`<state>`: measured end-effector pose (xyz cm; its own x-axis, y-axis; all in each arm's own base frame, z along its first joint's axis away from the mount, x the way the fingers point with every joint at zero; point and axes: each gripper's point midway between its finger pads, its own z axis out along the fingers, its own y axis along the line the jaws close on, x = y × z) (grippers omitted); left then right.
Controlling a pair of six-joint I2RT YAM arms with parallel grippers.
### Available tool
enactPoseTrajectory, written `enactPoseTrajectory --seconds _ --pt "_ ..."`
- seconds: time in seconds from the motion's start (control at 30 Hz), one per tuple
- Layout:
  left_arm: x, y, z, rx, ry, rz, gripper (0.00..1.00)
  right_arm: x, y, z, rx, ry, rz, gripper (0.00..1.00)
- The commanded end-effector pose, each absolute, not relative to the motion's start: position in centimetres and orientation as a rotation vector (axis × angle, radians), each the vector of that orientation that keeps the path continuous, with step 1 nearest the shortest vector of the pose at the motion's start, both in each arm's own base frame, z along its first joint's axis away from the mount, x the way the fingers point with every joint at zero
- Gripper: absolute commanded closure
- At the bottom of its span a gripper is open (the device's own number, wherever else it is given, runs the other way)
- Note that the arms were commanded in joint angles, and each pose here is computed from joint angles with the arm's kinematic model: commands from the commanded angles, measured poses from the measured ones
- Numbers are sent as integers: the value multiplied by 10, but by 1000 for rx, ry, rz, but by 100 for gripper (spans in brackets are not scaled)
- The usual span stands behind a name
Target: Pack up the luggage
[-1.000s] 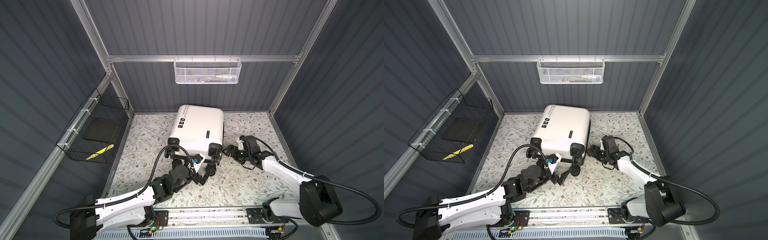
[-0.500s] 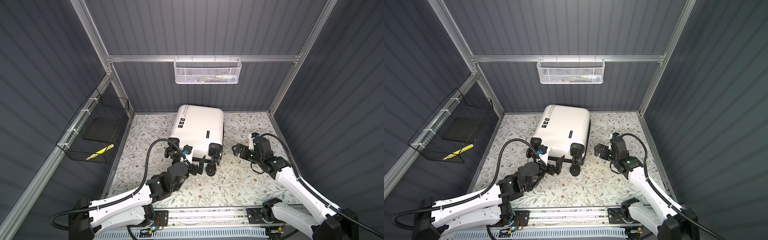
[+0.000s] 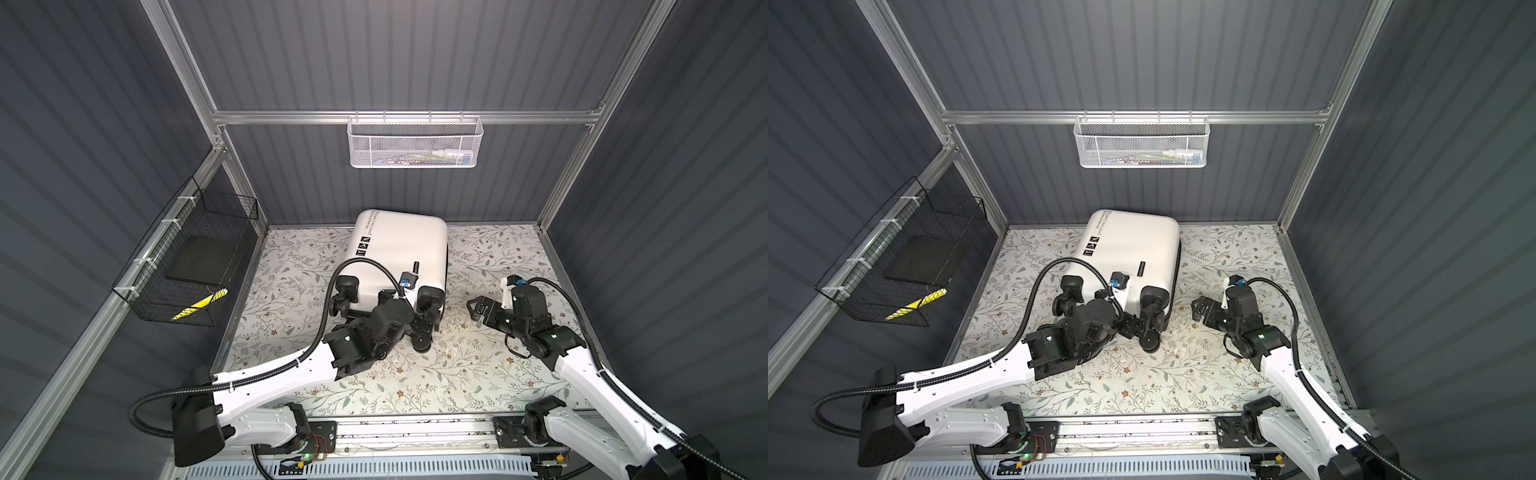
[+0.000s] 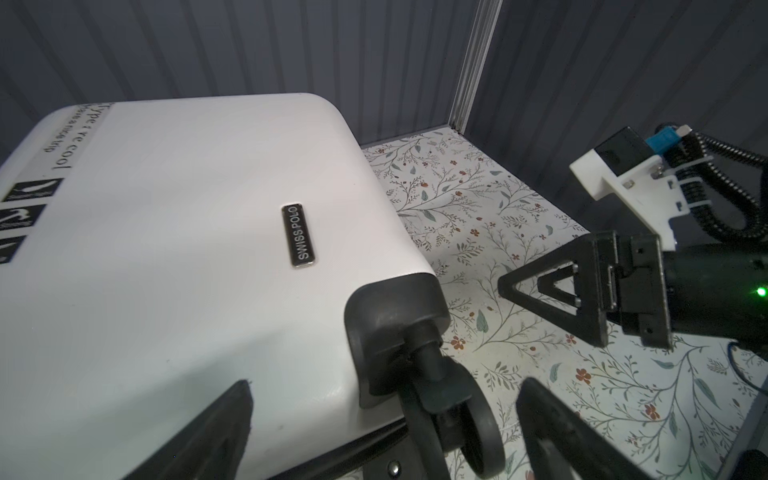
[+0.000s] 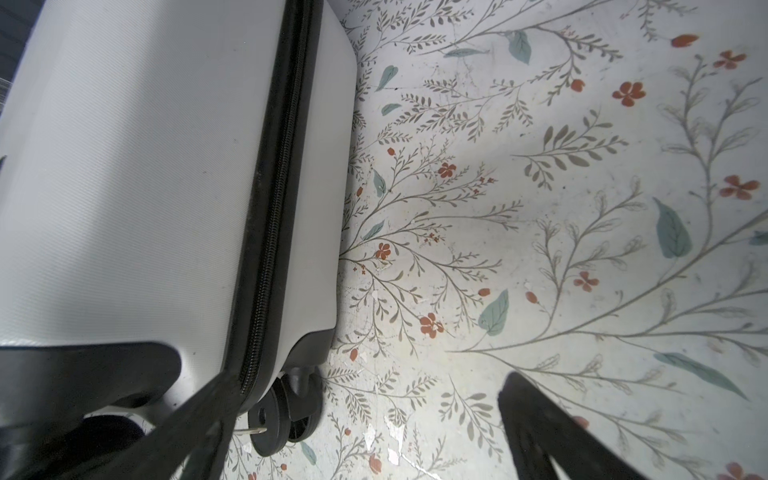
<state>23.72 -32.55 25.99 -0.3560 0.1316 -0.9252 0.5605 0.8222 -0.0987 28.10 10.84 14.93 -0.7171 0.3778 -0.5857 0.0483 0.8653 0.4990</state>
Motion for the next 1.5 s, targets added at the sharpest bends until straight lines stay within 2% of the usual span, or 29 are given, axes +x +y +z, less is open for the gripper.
enactPoseTrajectory --seconds 0.0,0.17,0.37,0.77,1.0,1.27,1.47 --pt "236 -331 251 513 1966 -504 0 282 105 140 329 2331 570 1" --pt "244 -338 245 484 1979 -481 0 282 112 133 264 2371 582 1" --pt "250 -343 250 456 2011 -450 0 276 132 141 139 2342 717 1" --pt "244 -351 233 404 2065 -526 0 257 132 126 173 2357 775 2" --pt "229 -361 229 438 2035 -382 0 247 130 117 177 2366 785 2" --pt "219 -352 201 339 2077 -291 1 242 133 118 159 2365 811 2" --pt "221 -356 192 342 2078 -285 7 238 140 120 120 2372 863 4"
